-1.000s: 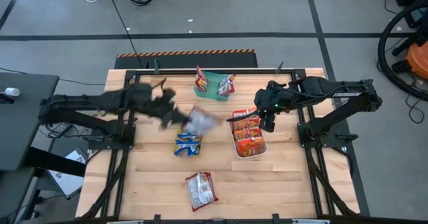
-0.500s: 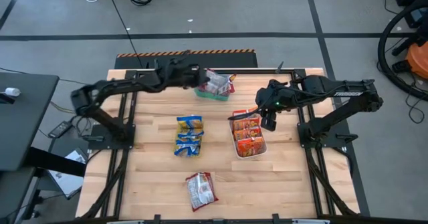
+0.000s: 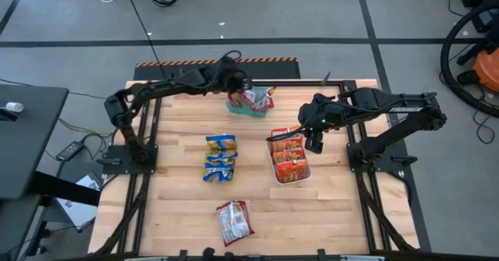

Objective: Sort Maruchan noodles
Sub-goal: Put the left orange noodle pack into the white bin, then put the orange noodle pack into the white bin

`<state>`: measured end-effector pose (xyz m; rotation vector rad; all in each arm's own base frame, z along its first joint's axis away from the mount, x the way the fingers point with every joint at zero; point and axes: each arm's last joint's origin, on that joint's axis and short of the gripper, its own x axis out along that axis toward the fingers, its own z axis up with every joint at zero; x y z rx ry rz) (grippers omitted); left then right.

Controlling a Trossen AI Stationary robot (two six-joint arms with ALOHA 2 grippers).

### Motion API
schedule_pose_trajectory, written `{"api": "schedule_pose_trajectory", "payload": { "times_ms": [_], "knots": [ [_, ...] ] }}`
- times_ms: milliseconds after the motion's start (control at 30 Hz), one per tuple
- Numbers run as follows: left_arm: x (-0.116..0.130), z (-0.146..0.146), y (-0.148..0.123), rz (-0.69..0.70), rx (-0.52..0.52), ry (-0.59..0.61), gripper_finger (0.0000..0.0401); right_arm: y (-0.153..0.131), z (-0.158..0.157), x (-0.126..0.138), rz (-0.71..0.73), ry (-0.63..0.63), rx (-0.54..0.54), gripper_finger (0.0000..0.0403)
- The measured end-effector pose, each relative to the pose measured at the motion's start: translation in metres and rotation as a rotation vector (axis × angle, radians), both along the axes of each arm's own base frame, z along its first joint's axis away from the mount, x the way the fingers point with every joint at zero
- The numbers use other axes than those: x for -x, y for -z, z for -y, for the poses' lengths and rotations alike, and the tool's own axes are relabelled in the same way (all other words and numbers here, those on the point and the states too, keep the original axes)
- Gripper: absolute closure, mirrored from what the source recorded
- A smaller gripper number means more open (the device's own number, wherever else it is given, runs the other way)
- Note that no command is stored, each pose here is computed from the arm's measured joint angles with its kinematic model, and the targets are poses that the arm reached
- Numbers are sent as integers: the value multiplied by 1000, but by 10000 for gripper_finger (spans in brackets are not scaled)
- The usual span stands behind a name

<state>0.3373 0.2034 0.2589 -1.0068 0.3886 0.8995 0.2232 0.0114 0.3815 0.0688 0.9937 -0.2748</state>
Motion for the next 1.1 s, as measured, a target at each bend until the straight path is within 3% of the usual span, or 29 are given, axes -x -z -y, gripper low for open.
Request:
{"api": "schedule_pose_trajectory", "payload": {
  "times_ms": [233, 433, 800, 967, 1100],
  "knots": [
    [10, -12, -3, -94, -74, -52, 401, 0, 0, 0, 2, 3, -2, 226],
    [11, -9, 1, -158, -83, -15, 386, 0, 0, 0, 4, 8, -6, 226],
    [-18, -1, 34, -205, -121, 103, 381, 0, -1, 0, 4, 25, -41, 226],
    [-12, -10, 31, -226, -165, 129, 347, 0, -4, 0, 5, 24, -54, 226],
    [-8, -13, 13, -215, -179, 177, 300, 0, -4, 0, 5, 21, -54, 226]
  ]
}}
